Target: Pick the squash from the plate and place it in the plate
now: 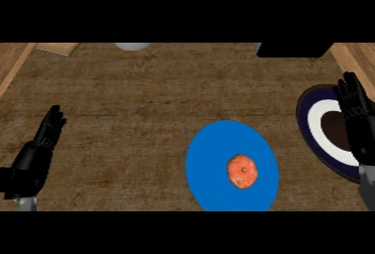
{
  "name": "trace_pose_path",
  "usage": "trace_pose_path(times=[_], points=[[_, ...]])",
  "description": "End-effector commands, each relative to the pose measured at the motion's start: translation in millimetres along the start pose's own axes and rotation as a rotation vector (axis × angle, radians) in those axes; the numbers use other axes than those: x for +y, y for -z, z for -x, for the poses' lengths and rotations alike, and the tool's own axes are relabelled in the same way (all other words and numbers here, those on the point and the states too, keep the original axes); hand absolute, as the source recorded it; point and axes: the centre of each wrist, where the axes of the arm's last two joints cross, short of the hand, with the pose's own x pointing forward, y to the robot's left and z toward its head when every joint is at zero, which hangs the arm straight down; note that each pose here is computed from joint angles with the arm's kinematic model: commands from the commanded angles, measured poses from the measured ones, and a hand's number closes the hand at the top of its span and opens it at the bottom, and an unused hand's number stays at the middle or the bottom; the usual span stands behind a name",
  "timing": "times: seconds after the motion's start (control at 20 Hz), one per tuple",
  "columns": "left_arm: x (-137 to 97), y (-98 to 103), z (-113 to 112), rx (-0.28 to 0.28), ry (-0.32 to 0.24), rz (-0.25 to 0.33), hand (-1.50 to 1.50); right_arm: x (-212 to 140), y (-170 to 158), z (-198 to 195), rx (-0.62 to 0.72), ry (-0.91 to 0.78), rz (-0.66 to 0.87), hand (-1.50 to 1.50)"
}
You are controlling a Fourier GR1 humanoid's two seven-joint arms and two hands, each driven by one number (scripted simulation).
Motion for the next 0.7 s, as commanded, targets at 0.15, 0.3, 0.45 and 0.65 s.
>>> trace_pose_path(times=[0.15, 0.3, 0.45, 0.65], points=[[-10, 22, -3, 0.085, -0.039, -0.001, 0.0, 18, 2, -9, -0.082, 0.172, -0.279, 1.5], [-11, 19, -1, 0.121, -0.055, 0.022, 0.0, -40, 15, -37, -0.239, -0.471, -0.317, 1.5], [-29, 26, 4, 0.194, -0.1, 0.022, 0.0, 6, -33, 36, -0.179, 0.044, 0.015, -1.5], [-35, 39, -13, 0.198, -0.106, 0.06, 0.0, 20, -83, 100, -0.206, 0.076, -0.182, -1.5]])
